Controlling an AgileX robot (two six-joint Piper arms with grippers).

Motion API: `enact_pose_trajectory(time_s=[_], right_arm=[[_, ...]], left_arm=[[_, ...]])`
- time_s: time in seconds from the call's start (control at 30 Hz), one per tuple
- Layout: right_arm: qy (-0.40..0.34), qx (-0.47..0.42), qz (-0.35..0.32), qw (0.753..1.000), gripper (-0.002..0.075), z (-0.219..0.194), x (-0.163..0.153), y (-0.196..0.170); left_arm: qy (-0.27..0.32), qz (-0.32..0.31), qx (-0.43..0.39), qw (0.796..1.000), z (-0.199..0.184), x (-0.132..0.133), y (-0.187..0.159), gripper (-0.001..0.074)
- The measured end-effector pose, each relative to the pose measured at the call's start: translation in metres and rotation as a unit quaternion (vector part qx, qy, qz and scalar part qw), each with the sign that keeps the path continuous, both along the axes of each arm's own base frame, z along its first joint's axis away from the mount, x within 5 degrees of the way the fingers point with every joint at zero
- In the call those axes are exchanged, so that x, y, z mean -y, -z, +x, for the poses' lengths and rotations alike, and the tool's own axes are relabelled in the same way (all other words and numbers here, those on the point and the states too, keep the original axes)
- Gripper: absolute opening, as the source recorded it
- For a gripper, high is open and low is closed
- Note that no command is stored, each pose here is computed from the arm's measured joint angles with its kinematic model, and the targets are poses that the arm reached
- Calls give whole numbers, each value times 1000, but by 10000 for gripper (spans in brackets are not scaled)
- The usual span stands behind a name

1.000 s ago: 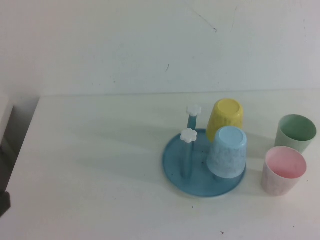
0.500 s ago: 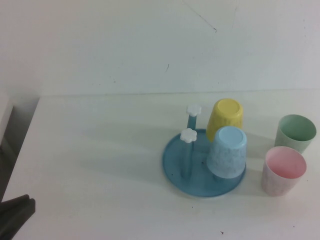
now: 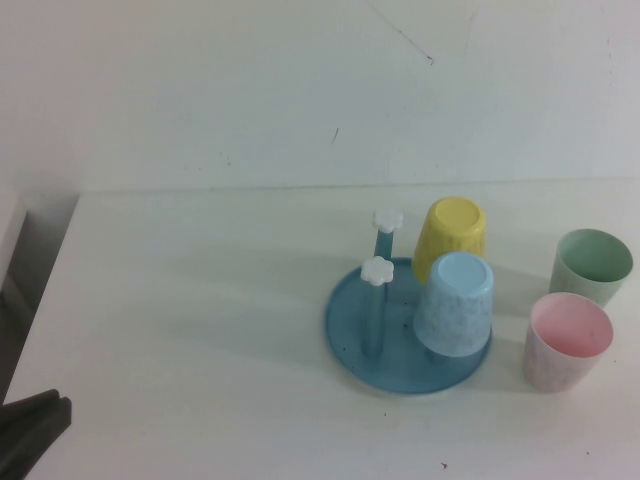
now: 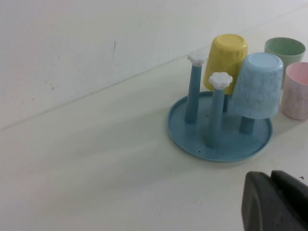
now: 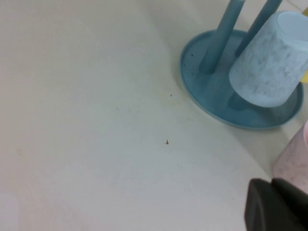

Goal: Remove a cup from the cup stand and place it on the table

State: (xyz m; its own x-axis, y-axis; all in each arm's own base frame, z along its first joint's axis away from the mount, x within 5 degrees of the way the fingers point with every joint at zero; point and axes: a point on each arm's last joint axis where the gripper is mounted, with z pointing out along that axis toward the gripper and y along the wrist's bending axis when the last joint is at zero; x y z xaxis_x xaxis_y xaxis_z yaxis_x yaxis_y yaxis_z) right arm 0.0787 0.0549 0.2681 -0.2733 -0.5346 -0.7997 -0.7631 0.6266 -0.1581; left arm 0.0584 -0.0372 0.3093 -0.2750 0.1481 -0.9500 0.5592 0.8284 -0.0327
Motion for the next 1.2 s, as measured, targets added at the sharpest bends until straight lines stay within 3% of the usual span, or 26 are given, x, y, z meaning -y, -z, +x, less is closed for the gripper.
enact_pose_trajectory(time_s=[0.4, 0.7, 0.93, 1.2], right_arm=[[-3, -3, 0, 1000, -2, -1, 0, 0], [-5, -7, 8, 1000, -2, -1, -1, 0], [-6, -7, 9, 1000, -2, -1, -2, 0], [-6, -8, 11, 1000, -2, -1, -2, 0]], left_arm=[[-7, -19, -18, 1000, -1, 0, 1, -1], [-155, -90, -18, 984, -3, -19, 4, -1], [-223, -128, 49, 965, -3, -27, 51, -1], [-254, -78, 30, 964, -1, -30, 121, -1]])
